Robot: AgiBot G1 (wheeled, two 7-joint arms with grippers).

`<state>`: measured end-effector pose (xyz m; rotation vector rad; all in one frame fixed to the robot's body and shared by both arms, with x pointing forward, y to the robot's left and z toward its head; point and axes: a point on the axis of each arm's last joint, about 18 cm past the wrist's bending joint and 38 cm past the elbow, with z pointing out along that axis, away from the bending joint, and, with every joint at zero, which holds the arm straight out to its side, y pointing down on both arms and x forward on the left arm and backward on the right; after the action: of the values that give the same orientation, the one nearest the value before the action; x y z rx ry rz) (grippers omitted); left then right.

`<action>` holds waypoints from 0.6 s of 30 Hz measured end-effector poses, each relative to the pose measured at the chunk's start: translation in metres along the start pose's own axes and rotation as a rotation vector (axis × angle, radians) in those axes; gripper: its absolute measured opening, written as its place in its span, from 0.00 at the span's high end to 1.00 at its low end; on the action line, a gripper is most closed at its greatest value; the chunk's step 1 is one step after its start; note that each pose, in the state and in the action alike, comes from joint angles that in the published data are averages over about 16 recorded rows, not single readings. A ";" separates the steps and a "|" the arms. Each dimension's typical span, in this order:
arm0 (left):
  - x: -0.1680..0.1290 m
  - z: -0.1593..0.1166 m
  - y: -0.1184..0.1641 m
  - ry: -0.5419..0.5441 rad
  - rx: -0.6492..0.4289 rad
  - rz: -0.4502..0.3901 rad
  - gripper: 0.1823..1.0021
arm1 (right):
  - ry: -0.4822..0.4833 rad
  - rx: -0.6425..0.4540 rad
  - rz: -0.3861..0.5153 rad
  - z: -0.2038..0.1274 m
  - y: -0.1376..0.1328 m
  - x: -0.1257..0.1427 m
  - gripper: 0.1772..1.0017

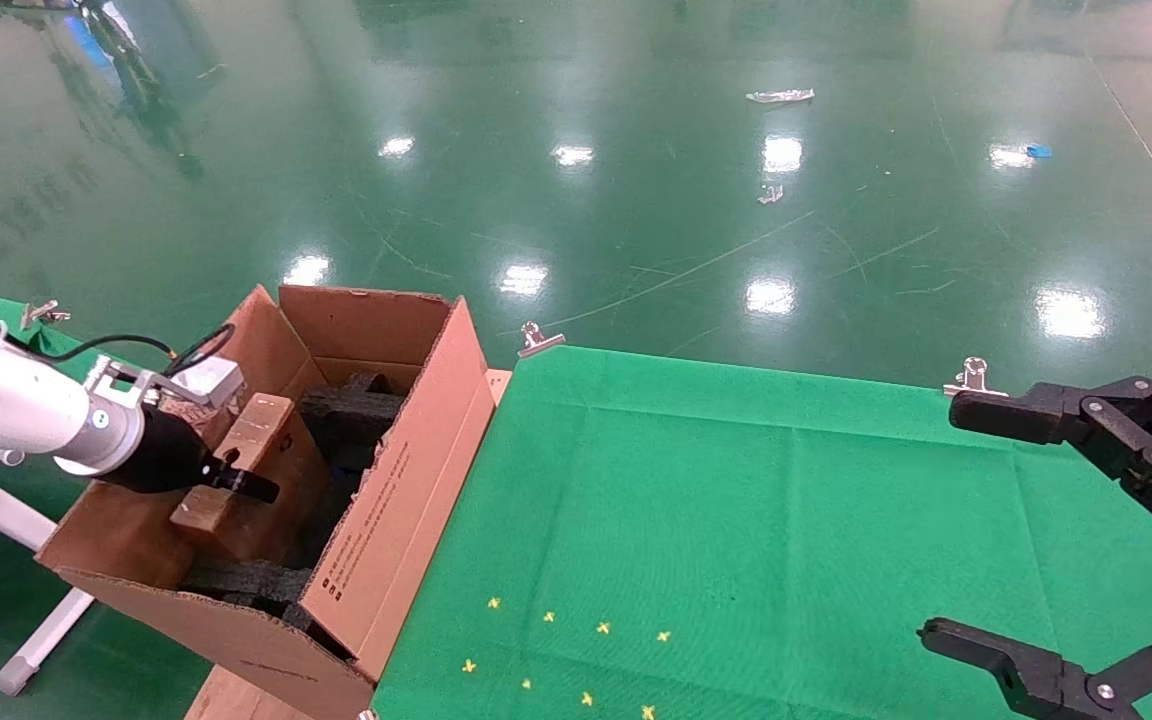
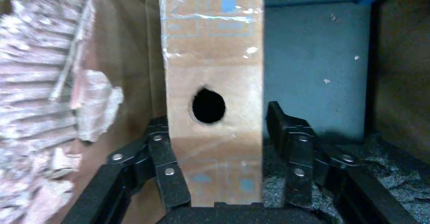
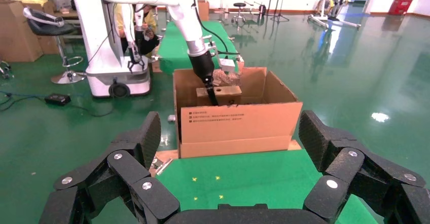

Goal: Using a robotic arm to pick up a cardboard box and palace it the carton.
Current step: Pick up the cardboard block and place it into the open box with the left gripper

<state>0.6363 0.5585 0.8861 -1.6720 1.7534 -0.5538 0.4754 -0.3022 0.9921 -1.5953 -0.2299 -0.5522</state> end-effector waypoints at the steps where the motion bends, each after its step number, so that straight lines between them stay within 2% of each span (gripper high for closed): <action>1: -0.001 -0.002 -0.002 -0.001 0.004 0.000 0.55 | 0.000 0.000 0.000 0.000 0.000 0.000 0.00; 8: -0.010 -0.025 -0.022 -0.003 0.059 -0.002 0.36 | 0.000 0.000 0.000 0.000 0.000 0.000 0.00; 18: -0.016 -0.082 -0.074 0.038 0.231 0.043 0.13 | 0.000 0.000 0.000 0.000 0.000 0.000 0.00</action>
<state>0.6312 0.5560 0.9975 -1.4689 1.6779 -0.7428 0.4755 -0.3022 0.9921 -1.5953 -0.2299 -0.5521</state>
